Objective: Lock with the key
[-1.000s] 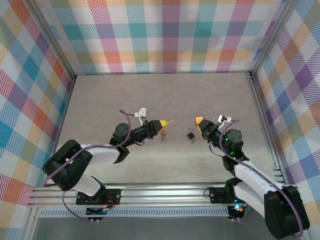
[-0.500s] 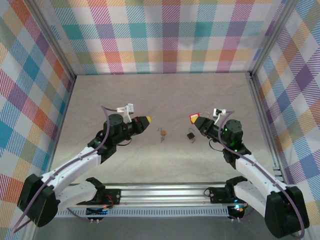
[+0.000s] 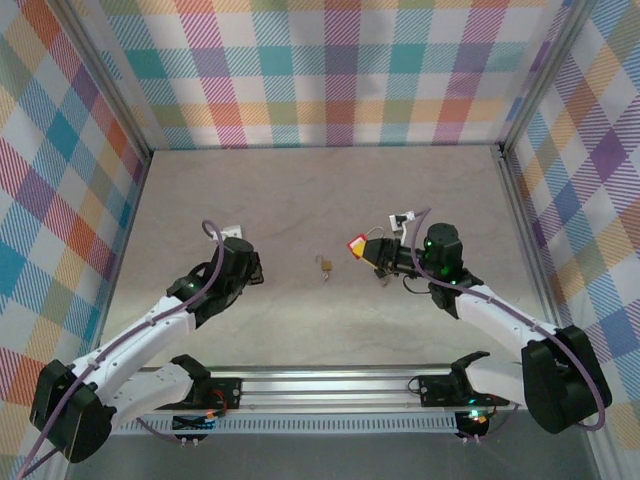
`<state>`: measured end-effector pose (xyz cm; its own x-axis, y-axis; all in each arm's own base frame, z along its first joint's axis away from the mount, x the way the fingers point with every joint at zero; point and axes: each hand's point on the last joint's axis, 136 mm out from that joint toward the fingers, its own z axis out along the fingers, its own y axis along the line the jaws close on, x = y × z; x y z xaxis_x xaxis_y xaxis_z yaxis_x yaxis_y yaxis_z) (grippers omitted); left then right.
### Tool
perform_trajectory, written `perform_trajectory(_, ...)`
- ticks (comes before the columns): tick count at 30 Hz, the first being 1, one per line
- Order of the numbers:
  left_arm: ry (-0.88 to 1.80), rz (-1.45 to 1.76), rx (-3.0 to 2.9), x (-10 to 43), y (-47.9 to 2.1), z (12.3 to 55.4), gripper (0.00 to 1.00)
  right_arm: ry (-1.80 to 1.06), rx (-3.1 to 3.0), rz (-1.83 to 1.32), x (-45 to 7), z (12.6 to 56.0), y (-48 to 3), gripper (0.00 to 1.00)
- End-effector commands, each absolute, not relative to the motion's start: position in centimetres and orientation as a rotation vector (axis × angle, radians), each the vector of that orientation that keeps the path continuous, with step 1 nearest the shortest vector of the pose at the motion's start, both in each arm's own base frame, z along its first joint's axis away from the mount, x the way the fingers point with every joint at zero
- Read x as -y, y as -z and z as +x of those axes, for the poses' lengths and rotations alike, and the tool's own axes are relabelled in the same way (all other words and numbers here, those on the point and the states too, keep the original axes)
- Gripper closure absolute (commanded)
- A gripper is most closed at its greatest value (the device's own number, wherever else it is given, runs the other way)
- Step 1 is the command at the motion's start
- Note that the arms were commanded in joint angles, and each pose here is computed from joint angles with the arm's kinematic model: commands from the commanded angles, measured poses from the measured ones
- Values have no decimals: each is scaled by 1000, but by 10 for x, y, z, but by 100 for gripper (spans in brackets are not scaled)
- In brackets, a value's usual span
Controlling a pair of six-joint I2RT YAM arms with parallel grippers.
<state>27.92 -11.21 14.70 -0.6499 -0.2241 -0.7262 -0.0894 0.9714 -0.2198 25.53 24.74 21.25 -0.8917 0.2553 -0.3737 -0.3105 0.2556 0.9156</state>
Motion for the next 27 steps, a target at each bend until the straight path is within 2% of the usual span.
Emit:
perform_trajectory(1,13,-243,-2256,85,-134,281,100,-1676,-2016,-229,-261,247,-234,100)
perform_trajectory(14,-101,-282,-2212,73,-100,291,100,-1674,-2012,-335,-276,234,-237,100)
perform_trajectory(27,-97,-335,-2218,75,-76,294,100,-1688,-1984,-399,-283,225,-241,100)
